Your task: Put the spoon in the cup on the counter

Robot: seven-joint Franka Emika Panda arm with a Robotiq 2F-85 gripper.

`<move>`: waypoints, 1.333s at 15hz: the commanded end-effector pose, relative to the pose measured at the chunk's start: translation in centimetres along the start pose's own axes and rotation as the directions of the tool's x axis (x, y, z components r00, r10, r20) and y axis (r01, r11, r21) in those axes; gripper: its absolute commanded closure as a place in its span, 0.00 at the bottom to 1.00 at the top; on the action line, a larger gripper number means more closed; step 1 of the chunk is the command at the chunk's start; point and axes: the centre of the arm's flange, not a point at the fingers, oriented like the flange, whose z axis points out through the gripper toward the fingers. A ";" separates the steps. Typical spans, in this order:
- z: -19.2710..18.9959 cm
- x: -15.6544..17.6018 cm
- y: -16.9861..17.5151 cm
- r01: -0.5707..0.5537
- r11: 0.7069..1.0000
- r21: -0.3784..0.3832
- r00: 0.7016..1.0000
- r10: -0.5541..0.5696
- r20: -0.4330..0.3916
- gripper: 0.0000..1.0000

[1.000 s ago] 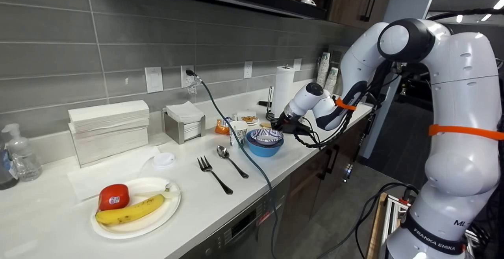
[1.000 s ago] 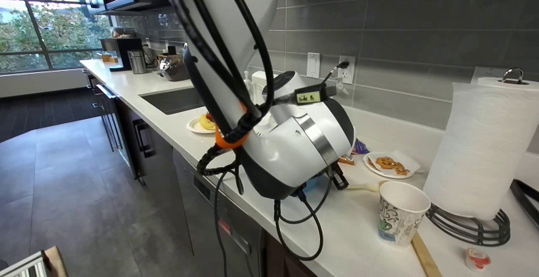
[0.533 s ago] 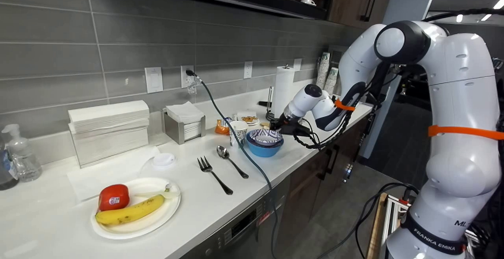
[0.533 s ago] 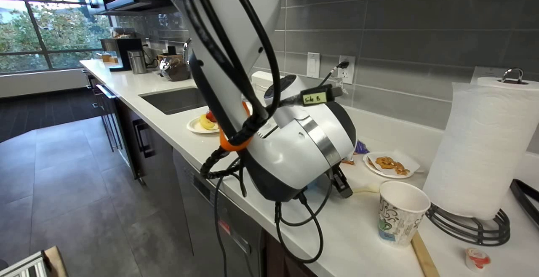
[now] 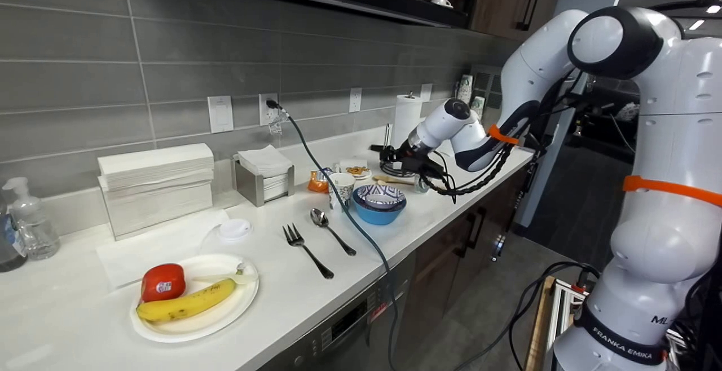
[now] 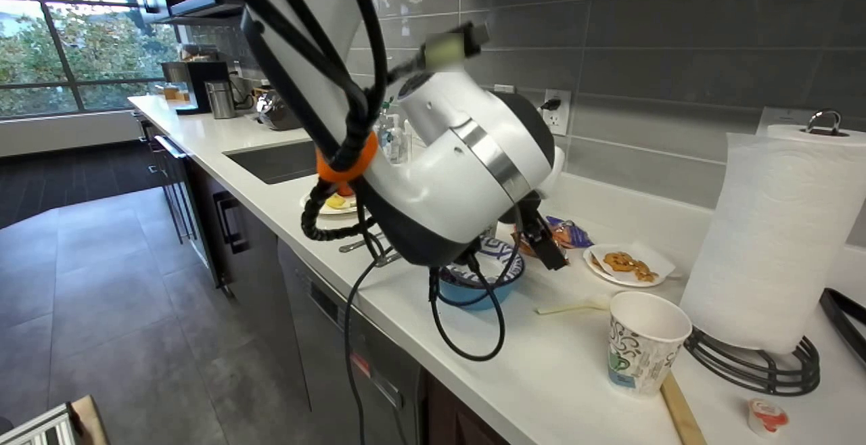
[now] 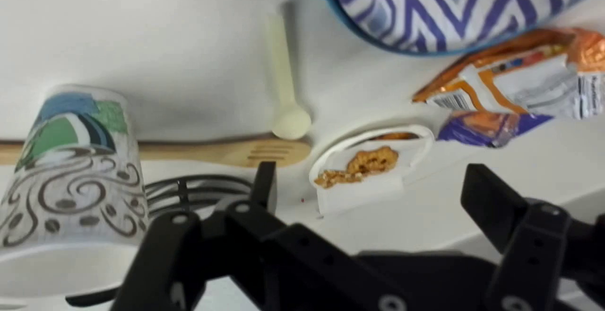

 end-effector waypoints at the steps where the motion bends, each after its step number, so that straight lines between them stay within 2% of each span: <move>1: -5.5 1.9 -0.9 -0.074 0.997 0.029 0.994 0.076 -0.074 0.00; 3: -8.5 2.7 -1.3 -0.092 0.995 0.027 0.993 0.094 -0.074 0.00; 5: -11.4 2.0 -0.6 -0.127 0.990 -0.057 0.991 0.124 -0.042 0.00; 7: -12.8 0.5 1.0 -0.132 0.977 -0.167 0.991 0.129 -0.031 0.00; 9: -14.3 -0.7 2.6 -0.120 0.953 -0.279 0.992 0.123 -0.005 0.00; 11: -16.5 -1.0 3.8 -0.100 0.916 -0.387 0.990 0.129 0.049 0.00; 14: -19.4 -1.5 5.0 0.021 0.869 -0.494 0.979 0.082 0.188 0.00; 17: -22.7 -1.1 5.1 0.167 0.849 -0.502 0.938 0.021 0.347 0.00; 19: -23.8 -0.6 4.7 0.254 0.861 -0.442 0.897 -0.038 0.441 0.00; 20: -19.9 -3.0 4.9 0.191 0.852 -0.487 0.930 0.003 0.368 0.00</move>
